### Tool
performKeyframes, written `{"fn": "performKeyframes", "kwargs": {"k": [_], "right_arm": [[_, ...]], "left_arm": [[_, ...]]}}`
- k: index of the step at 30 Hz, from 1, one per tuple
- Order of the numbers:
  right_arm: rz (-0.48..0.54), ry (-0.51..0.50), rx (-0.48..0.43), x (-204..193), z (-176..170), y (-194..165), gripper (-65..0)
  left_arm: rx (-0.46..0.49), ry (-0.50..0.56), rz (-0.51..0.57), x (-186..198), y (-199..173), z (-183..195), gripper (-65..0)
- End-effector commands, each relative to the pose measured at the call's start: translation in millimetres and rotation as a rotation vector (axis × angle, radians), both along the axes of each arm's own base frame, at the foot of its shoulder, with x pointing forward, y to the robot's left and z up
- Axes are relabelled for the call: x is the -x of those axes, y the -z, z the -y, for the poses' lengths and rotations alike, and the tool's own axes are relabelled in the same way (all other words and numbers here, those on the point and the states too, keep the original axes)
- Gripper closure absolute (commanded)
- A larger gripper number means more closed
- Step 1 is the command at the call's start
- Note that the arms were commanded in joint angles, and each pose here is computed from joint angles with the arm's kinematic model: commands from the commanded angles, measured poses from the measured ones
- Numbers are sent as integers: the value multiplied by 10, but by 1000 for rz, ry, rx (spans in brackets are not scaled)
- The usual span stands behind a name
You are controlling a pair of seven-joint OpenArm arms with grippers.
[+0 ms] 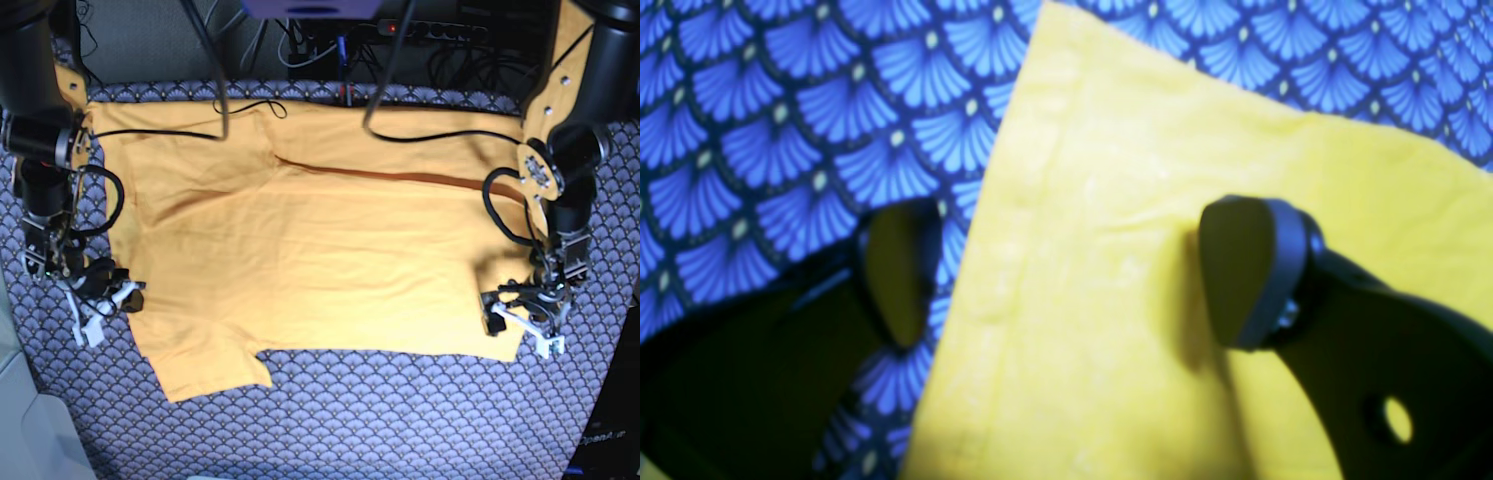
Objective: Fold the T-shirt properly
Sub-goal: 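Release the shirt and move both grippers toward the shirt's sides, then grasp the shirt's side edges with both grippers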
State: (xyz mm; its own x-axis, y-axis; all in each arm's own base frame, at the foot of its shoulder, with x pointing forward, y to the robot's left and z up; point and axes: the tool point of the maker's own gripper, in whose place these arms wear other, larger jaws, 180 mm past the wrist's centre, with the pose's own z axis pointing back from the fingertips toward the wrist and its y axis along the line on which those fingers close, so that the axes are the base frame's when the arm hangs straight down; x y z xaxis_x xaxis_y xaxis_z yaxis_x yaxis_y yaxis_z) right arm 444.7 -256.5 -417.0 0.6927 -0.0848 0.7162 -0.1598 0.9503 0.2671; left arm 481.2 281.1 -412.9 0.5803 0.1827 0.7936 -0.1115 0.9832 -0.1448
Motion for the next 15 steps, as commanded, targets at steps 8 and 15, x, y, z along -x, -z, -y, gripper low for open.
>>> {"fn": "performKeyframes", "kwargs": {"k": [8,15], "right_arm": [[72,14,-2,-175,81,-246,0],[70,10,-1,-174,67,-239,0]], "left_arm": [[-6,-17,43,-86,-151,-95,-593],[2,-6,35,-81,-112,-16,-232]]}}
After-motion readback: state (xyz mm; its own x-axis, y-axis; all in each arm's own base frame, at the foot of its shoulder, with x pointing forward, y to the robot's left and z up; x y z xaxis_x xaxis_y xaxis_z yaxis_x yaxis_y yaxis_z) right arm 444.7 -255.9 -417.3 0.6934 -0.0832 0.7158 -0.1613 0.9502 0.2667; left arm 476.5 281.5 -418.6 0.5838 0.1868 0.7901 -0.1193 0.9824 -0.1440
